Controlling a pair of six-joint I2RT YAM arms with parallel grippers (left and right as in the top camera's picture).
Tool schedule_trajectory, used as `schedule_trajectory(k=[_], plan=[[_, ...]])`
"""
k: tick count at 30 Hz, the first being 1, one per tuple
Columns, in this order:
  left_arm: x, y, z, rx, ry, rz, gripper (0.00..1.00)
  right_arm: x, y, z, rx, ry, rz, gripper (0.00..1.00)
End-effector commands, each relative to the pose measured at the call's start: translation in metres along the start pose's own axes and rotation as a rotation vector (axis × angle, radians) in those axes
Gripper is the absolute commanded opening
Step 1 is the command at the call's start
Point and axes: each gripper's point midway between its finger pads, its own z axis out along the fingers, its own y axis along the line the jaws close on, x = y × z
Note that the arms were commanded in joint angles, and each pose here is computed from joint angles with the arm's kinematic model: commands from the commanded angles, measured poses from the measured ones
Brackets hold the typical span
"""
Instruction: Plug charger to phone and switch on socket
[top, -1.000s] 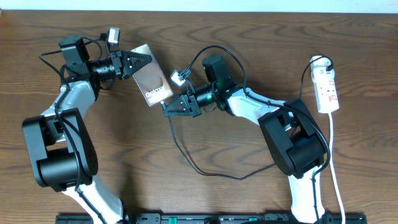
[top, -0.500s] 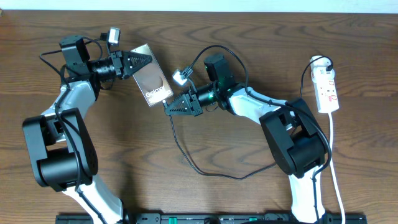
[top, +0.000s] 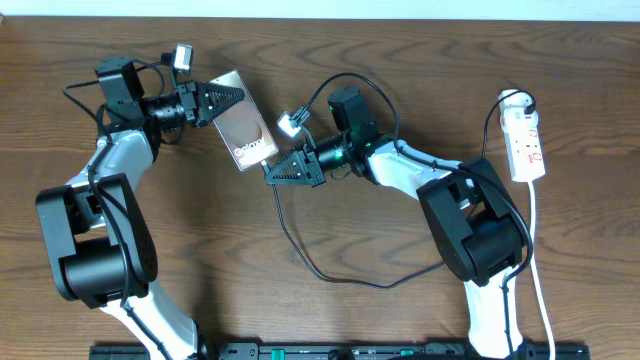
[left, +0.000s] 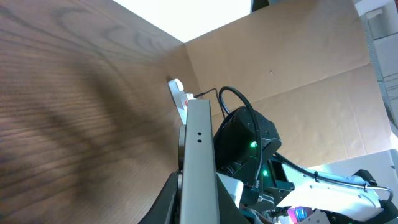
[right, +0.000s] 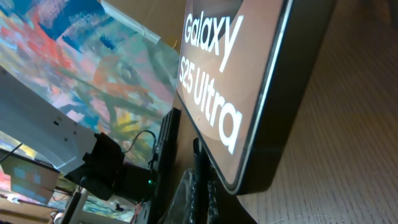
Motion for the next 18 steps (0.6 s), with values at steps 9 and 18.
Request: schedule_trajectory(k=[9,18], plan=[[0.003,-0.009,-0.001,0.043,0.028,0.019,0.08,0.005,0.018,0.001,-0.105,0.024,-0.102,0.01],[0.003,-0.009,-0.001,0.043,0.028,0.020,0.08,0.018,0.011,0.002,-0.152,0.037,-0.094,0.01]])
